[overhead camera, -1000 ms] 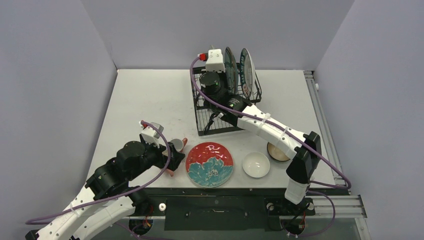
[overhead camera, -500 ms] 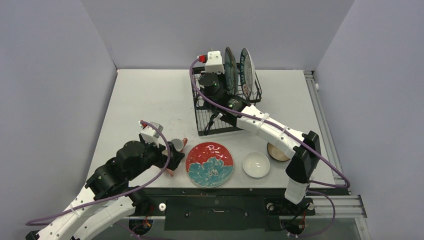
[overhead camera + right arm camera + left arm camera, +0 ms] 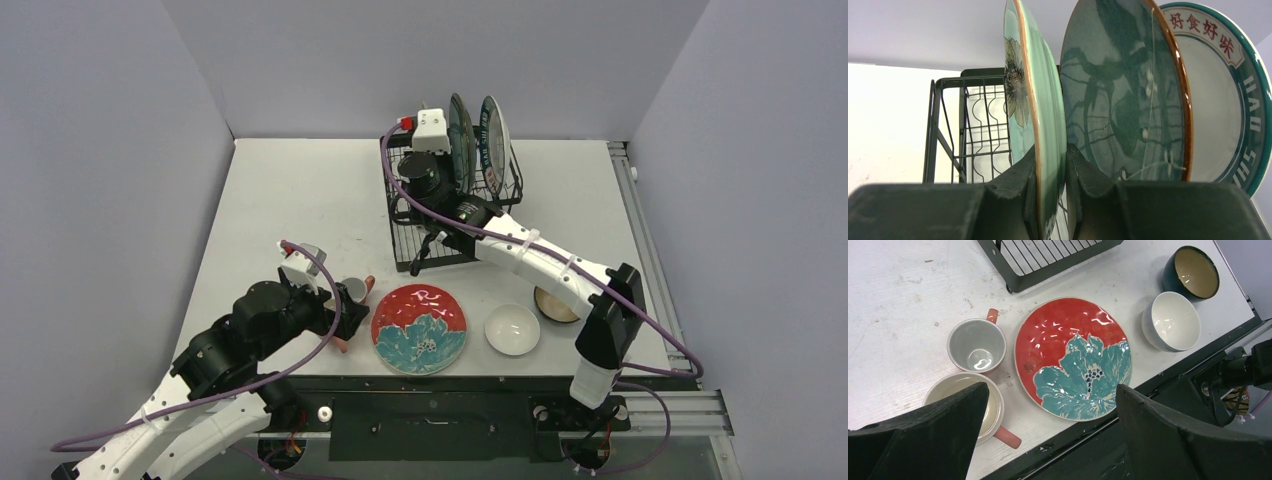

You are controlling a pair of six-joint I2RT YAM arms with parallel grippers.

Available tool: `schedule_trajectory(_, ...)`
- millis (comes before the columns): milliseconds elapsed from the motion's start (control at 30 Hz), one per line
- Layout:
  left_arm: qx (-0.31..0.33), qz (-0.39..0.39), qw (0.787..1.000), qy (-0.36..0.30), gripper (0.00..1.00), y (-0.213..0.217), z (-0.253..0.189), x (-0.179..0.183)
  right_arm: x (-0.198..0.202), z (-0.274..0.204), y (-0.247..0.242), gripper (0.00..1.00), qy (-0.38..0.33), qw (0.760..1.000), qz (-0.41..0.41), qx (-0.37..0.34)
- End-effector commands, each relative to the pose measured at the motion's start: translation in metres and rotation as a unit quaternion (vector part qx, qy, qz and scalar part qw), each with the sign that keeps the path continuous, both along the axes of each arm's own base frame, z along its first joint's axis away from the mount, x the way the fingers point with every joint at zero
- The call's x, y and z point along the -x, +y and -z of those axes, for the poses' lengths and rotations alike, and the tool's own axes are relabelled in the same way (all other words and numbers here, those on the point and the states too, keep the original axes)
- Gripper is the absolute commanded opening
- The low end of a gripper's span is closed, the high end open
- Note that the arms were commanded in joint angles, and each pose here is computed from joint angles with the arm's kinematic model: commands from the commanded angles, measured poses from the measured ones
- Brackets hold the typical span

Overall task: Load the mixed dishes into the dish rack
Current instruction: Insert the plate into the dish rack.

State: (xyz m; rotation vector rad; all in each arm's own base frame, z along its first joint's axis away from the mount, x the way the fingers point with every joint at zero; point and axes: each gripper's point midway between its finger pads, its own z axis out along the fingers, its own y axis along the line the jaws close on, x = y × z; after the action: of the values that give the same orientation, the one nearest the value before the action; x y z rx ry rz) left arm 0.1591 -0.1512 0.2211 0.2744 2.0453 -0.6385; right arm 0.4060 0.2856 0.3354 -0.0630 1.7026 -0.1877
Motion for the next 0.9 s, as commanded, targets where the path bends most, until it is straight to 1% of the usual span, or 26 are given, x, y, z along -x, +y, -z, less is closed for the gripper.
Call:
schedule_trajectory(0, 0.014, 0.006, 1.000, -0.019, 0.96, -0.005, -0.011, -0.005, 0.013, -0.050, -0.014, 0.00, -0.050, 0.996, 0.010, -0.074)
schedule_trajectory(267, 0.016, 0.007, 1.000, -0.020, 0.96, -0.005, -0.012, -0.004, 0.018, -0.048, -0.016, 0.00, -0.045, 0.996, 0.009, -0.082)
schedule_trajectory(300, 0.017, 0.007, 1.000, -0.020, 0.96, -0.005, -0.012, -0.004, 0.019, -0.048, -0.015, 0.01, -0.046, 0.995, 0.007, -0.083)
schedule_trajectory(400, 0.017, 0.006, 1.000, -0.021, 0.96, -0.005, -0.012, -0.004, 0.021, -0.049, -0.015, 0.10, -0.046, 0.995, 0.007, -0.086)
schedule_trajectory(500, 0.018, 0.007, 1.000, -0.021, 0.96, -0.005, -0.012, -0.004, 0.023, -0.051, -0.016, 0.22, -0.047, 0.995, 0.010, -0.088)
schedule_trajectory(667, 0.018, 0.009, 1.000, -0.021, 0.96, -0.006, -0.012, -0.004, 0.028, -0.061, -0.018, 0.36, -0.054, 0.994, 0.010, -0.098)
schedule_trajectory(867, 0.018, 0.011, 1.000, -0.021, 0.96, -0.006, -0.012, -0.004, 0.036, -0.078, -0.022, 0.44, -0.062, 0.992, 0.003, -0.112)
